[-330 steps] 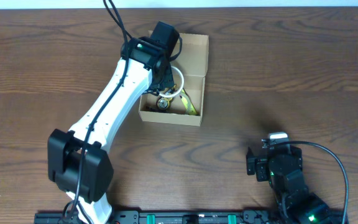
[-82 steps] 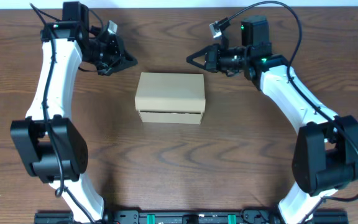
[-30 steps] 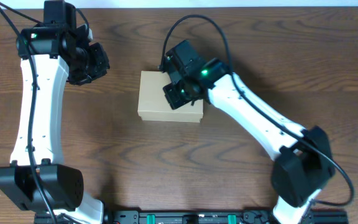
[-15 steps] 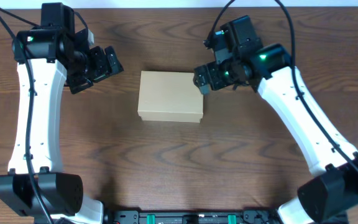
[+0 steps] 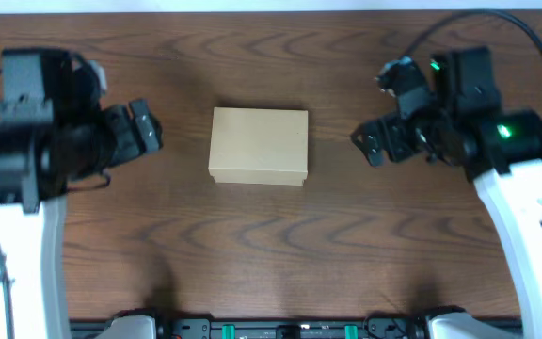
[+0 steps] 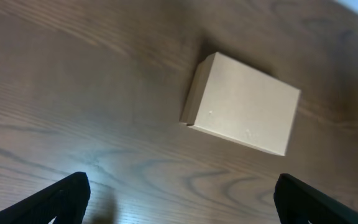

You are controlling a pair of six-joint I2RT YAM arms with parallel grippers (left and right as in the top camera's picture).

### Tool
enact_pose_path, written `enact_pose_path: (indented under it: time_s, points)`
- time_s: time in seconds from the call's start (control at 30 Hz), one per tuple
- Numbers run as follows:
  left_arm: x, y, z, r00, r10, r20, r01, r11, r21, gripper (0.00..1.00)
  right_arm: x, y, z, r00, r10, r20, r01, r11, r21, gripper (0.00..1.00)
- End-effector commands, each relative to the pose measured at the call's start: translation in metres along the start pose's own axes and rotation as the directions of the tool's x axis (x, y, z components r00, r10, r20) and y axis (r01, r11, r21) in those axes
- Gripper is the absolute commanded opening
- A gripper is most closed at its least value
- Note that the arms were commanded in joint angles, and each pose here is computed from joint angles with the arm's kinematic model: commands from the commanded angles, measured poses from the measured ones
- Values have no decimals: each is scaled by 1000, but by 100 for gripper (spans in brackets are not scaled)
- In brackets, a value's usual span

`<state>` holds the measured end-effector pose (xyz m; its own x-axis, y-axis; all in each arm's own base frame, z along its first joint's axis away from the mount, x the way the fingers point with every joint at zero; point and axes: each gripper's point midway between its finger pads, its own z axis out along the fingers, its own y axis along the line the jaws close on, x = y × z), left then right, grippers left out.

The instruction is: Pack container

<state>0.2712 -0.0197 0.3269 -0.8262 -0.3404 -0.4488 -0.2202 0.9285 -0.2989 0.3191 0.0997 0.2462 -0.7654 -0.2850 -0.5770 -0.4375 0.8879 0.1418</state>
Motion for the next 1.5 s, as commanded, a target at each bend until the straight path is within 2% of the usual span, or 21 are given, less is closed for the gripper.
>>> enact_pose_path:
  time_s: [0.0,0.17,0.5,0.67,0.73,0.87,0.93,1.1,1.2,1.47]
  points:
    - [14,5,-20,998,15,54,-15,1000,-7,95,24,2,-13,999,-7,51,10,999,-43,99]
    - [63,21,-28,996,-30,82,30,1000,5,95,56,2,-39,990,-6,144,3,1000,20,99]
    - [140,36,-75,969,-29,246,9,997,83,95,57,5,-45,986,-14,164,10,1000,26,99]
    - [164,35,-96,941,-27,337,-23,990,143,95,57,5,-45,987,-14,163,10,1000,25,99]
    - [164,50,-103,915,4,404,-34,997,68,95,57,5,-45,987,-14,163,10,1000,25,99]
    - [168,51,-107,897,64,437,-93,995,45,95,57,5,-45,987,-14,163,10,1000,25,99]
    - [162,52,-115,854,168,492,-187,982,-9,95,58,5,-45,987,-14,163,10,1000,25,99]
    - [168,70,-123,786,235,572,-205,972,-117,95,57,5,-45,987,-14,163,10,1000,25,99]
    - [165,70,-108,749,291,596,-256,956,-145,95,57,5,-45,987,-14,163,10,1000,25,99]
    - [131,74,-24,731,347,587,-299,937,-182,95,57,5,-45,987,-14,163,10,1000,25,99]
